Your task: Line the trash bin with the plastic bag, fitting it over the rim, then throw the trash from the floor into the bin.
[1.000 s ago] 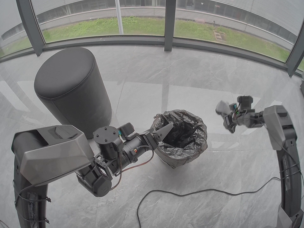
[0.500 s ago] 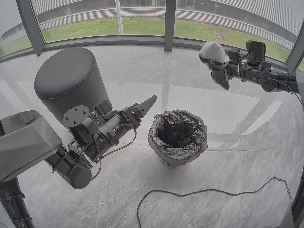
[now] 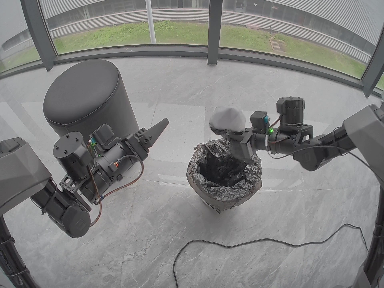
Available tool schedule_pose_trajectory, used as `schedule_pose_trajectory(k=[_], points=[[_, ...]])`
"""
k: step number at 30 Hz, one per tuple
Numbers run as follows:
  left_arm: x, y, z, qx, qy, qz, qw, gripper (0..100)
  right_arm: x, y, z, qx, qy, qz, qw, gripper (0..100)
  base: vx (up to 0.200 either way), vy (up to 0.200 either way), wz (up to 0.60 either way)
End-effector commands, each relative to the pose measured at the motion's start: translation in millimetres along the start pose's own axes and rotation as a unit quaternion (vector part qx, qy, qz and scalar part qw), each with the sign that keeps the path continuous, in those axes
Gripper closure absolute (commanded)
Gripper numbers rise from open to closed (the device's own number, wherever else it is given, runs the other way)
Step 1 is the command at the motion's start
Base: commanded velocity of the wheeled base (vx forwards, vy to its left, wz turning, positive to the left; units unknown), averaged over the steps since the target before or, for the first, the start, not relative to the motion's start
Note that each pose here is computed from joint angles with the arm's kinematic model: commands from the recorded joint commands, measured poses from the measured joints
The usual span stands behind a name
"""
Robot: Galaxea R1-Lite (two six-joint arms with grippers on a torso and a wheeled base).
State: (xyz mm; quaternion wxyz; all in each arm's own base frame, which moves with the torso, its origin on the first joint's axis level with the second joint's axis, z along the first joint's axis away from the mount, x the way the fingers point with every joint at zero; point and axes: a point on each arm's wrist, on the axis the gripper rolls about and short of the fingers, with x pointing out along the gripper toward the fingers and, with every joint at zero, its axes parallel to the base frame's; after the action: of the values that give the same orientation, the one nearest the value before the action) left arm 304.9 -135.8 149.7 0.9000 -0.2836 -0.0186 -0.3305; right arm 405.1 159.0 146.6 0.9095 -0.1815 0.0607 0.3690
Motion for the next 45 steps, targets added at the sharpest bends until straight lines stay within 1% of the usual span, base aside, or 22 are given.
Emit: schedule_pose_trajectory(k=[1, 4, 9, 10, 12, 14, 19, 21, 22, 26, 33, 37, 41, 43, 45], points=[[-10, 13, 8, 0.006, -0.007, 0.026, 0.9996, 0, 32, 28, -45, 0.018, 0.043, 0.041, 0.9981, 100, 0.000, 0.000, 0.00], [-10, 14, 7, 0.005, -0.005, 0.029, 0.9996, 0, 45, 28, -59, 0.017, 0.045, 0.038, 0.9981, 100, 0.000, 0.000, 0.00], [-10, 15, 6, 0.005, -0.004, 0.029, 0.9995, 0, 55, 17, -65, -0.005, 0.027, 0.009, 0.9996, 100, 0.000, 0.000, 0.00], [-10, 15, 6, 0.005, -0.004, 0.029, 0.9995, 0, 54, 8, -66, -0.019, 0.026, -0.005, 0.9995, 100, 0.000, 0.000, 0.00], [-10, 15, 6, 0.005, -0.004, 0.029, 0.9995, 0, 53, 5, -65, -0.025, 0.025, -0.008, 0.9994, 100, 0.000, 0.000, 0.00], [-10, 16, 4, 0.004, -0.002, 0.031, 0.9995, 0, 49, -6, -68, -0.035, 0.026, -0.021, 0.9988, 100, 0.000, 0.000, 0.00], [-9, 18, 2, 0.004, 0.001, 0.033, 0.9994, 0, 52, -7, -79, -0.028, 0.032, -0.020, 0.9989, 100, 0.000, 0.000, 0.00], [-9, 19, 1, 0.003, 0.003, 0.034, 0.9994, 0, 54, -5, -79, -0.032, 0.024, -0.021, 0.9990, 100, 0.000, 0.000, 0.00], [-9, 19, 1, 0.003, 0.003, 0.034, 0.9994, 0, 54, -4, -79, -0.033, 0.020, -0.021, 0.9990, 0, 0.000, 0.000, 0.00], [-9, 19, 1, 0.003, 0.003, 0.034, 0.9994, 0, 57, -2, -80, -0.035, 0.011, -0.024, 0.9991, 0, 0.000, 0.000, 0.00], [-10, 21, 3, 0.004, 0.000, 0.040, 0.9992, 0, 57, -2, -92, -0.027, 0.025, -0.022, 0.9991, 0, 0.000, 0.000, 0.00], [-10, 22, 3, 0.004, -0.001, 0.041, 0.9992, 0, 54, 0, -94, -0.031, 0.021, -0.024, 0.9990, 0, 0.000, 0.000, 0.00], [-10, 23, 4, 0.004, -0.001, 0.041, 0.9992, 0, 52, -4, -88, -0.036, 0.004, -0.035, 0.9987, 0, 0.000, 0.000, 0.00], [-10, 23, 3, 0.004, 0.000, 0.041, 0.9991, 0, 48, -7, -78, -0.042, -0.009, -0.041, 0.9982, 0, 0.000, 0.000, 0.00], [-10, 24, 3, 0.004, 0.000, 0.042, 0.9991, 0, 45, -5, -72, -0.042, -0.012, -0.039, 0.9983, 0, 0.000, 0.000, 0.00]])
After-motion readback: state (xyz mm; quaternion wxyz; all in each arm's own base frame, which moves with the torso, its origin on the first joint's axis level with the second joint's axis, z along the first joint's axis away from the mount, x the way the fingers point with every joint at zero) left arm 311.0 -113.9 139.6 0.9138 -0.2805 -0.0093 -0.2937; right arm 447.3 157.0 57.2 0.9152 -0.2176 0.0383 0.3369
